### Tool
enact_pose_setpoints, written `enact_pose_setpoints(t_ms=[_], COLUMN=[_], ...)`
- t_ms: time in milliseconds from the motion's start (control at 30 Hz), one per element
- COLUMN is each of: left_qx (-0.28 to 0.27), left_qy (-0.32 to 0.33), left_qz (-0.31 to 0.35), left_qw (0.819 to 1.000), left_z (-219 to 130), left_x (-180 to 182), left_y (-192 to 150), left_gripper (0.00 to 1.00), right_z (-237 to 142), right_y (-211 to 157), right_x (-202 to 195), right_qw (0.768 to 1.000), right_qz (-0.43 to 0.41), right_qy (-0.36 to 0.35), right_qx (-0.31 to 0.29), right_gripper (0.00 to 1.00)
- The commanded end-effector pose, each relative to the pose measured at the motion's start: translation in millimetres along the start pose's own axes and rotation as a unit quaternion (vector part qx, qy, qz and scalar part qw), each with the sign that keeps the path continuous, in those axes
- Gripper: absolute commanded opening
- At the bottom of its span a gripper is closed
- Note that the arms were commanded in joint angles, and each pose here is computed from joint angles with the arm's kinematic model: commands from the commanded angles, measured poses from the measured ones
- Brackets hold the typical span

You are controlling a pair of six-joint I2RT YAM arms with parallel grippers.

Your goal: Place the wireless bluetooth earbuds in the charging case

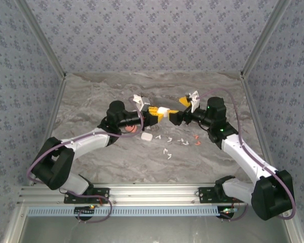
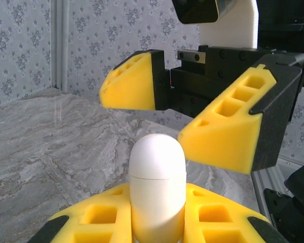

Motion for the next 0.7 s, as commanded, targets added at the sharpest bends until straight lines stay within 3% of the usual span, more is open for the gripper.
enact_pose_setpoints(t_ms=[0, 667], left_qx=[-0.028, -0.01], left_qy=[-0.03, -0.04], left_qz=[0.045, 0.046], left_qw=[0.998, 0.998], left_z=[2.5, 3.0], left_x=[-15.4, -16.8], left_y=[25.8, 23.7], left_gripper=[0.0, 0.0], right_z=[5.1, 2.6], right_y=[3.6, 7.7], right_x=[5.1, -12.2], right_qw=[1.0, 1.0], right_qz=[-0.021, -0.013], right_qy=[0.021, -0.009], right_qx=[-0.006, -0.016], right_gripper=[0.97, 0.93])
Point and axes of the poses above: each hand's point on the last joint's axis, 136 mm out from that joint toward the fingers, its own z axis out along the fingers, its own x axis along the line the jaws close on, y = z × x, the point moved 9 cm from there along -z, back along the fingers, and after that the axes turned 13 degrees about -z, right-handed, at the moved point
